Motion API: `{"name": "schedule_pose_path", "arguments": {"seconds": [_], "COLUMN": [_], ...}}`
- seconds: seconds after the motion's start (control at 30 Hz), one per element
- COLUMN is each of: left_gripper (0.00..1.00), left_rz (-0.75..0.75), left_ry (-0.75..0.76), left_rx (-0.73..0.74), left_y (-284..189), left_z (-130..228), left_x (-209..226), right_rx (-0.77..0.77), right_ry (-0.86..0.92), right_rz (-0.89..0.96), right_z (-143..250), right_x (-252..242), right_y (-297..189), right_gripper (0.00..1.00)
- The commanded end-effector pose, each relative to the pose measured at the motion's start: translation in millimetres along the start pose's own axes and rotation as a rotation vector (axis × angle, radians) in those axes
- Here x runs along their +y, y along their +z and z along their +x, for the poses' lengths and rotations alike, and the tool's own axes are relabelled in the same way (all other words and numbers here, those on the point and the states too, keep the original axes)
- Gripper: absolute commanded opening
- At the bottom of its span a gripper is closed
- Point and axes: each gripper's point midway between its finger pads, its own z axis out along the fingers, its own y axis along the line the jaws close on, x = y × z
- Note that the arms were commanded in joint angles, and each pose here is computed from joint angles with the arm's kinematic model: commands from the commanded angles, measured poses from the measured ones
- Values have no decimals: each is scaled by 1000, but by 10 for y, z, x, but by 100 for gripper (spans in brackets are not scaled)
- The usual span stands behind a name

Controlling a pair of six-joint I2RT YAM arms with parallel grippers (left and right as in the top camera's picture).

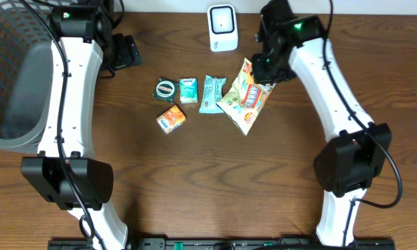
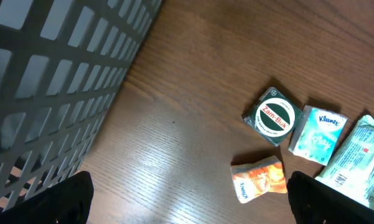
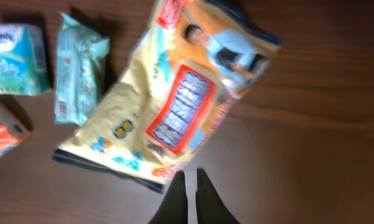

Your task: Scan the item barcode

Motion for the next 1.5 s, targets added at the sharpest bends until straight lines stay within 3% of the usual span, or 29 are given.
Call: {"name": "schedule_pose_path", "arguments": {"seconds": [0.0,0.2,0.33,0.53,0.73,0.9,1.17,1.47], "left_gripper": [98,98,98,98,98,98,98,98], "left_rz": [-18,-18,-18,-18,-18,-18,-18,-18], "left_ry": [10,10,10,10,10,10,10,10], "left_rx": [13,14,13,13,13,13,13,14], "left_y": [57,57,57,57,57,57,57,57], "left_z": [15,16,15,15,15,15,15,16], "left_x": [24,24,24,24,24,24,24,24], "right_rx": [105,129,175,181,3,-108,-94,-2], "right_ry": [12,29,25,35,52,78,81,109], "right_rz": [2,4,21,180,299,256,132,165], "right_z": [295,615,783,733,354,127,-5,73], "right_x": [139,224,189,-146,-395,-366,-135,-270], "right_y": [447,1045,1114,633,-95,-233,368,1315], "right_gripper": [2,2,1,1,2,2,2,1]}}
